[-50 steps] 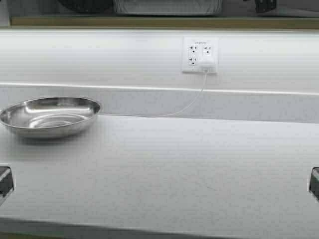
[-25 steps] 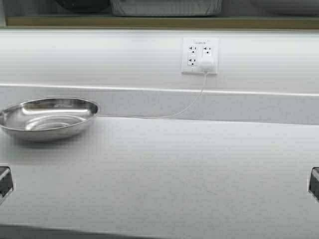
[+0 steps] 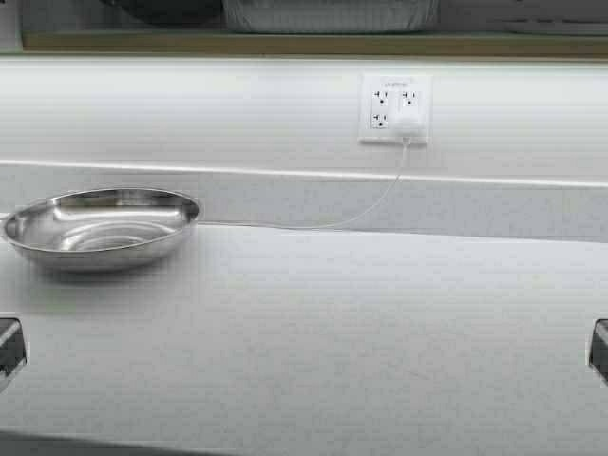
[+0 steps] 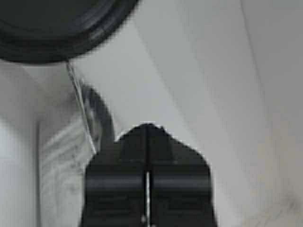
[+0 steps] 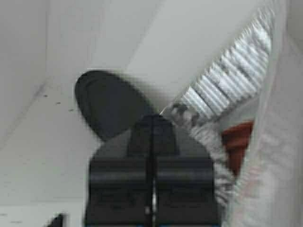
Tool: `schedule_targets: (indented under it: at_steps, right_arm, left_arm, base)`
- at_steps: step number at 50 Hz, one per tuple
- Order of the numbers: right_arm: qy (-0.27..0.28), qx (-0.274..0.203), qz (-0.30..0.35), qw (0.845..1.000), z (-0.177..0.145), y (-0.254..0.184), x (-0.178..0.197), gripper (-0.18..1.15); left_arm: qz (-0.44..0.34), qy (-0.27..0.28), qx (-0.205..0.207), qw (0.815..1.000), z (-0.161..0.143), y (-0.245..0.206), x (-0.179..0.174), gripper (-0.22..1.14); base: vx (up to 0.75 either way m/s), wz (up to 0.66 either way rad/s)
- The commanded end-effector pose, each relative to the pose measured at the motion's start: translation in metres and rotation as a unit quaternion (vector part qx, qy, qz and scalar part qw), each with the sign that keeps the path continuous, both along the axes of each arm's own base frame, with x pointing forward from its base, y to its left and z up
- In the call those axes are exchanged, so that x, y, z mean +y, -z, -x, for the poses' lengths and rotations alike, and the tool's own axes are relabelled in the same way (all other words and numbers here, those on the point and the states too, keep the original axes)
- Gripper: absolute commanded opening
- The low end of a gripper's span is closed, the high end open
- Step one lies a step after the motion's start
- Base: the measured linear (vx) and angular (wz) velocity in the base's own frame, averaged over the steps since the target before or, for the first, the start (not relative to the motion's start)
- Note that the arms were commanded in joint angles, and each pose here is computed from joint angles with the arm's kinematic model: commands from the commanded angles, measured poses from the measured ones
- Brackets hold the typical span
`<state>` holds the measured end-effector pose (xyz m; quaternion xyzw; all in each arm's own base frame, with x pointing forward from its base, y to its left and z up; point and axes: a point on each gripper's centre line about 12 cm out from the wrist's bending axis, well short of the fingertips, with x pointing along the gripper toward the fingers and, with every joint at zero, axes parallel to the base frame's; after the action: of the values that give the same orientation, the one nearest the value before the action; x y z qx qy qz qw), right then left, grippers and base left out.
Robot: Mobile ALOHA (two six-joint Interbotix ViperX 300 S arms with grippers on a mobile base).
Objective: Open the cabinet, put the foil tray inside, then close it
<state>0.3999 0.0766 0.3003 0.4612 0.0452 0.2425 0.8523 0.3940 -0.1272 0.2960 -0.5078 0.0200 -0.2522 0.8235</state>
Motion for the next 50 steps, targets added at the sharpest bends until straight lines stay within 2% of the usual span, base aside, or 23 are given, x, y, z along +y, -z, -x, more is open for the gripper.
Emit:
schedule_targets:
  at_steps: [1, 9, 17, 26, 33, 43, 50]
  right_arm:
    - [0.053, -0.040, 0.020, 0.998, 0.032, -0.012, -0.011, 0.10]
    - [0.092, -0.050, 0.125, 0.987, 0.066, 0.002, -0.014, 0.08]
    - [0.092, -0.021, 0.239, 0.966, 0.092, 0.005, -0.006, 0.08]
    - [0.078, -0.008, 0.330, 0.941, 0.105, -0.001, 0.005, 0.08]
    - [0.061, 0.019, 0.353, 0.934, 0.117, 0.008, 0.011, 0.08]
    - [0.059, 0.020, 0.355, 0.933, 0.127, 0.009, 0.010, 0.08]
    - [0.062, 0.019, 0.376, 0.924, 0.128, 0.004, 0.008, 0.08]
  left_arm:
    - [-0.053, 0.006, -0.043, 0.998, 0.023, -0.017, -0.012, 0.05]
    - [-0.143, -0.010, -0.027, 0.989, 0.044, -0.009, -0.010, 0.04]
    - [-0.224, -0.028, -0.003, 0.974, 0.062, -0.005, 0.000, 0.04]
    - [-0.287, -0.037, 0.032, 0.957, 0.077, 0.005, 0.009, 0.04]
    - [-0.313, -0.038, 0.046, 0.948, 0.081, 0.009, 0.012, 0.04]
    - [-0.349, -0.038, 0.043, 0.935, 0.083, 0.013, 0.014, 0.04]
    - [-0.371, -0.032, 0.033, 0.927, 0.091, 0.017, 0.012, 0.04]
  base:
    - [0.04, 0.03]
    - [0.02, 0.01]
    - [-0.01, -0.01]
    - [-0.05, -0.04]
    - [-0.14, -0.06]
    - [-0.22, -0.09]
    - [-0.24, -0.14]
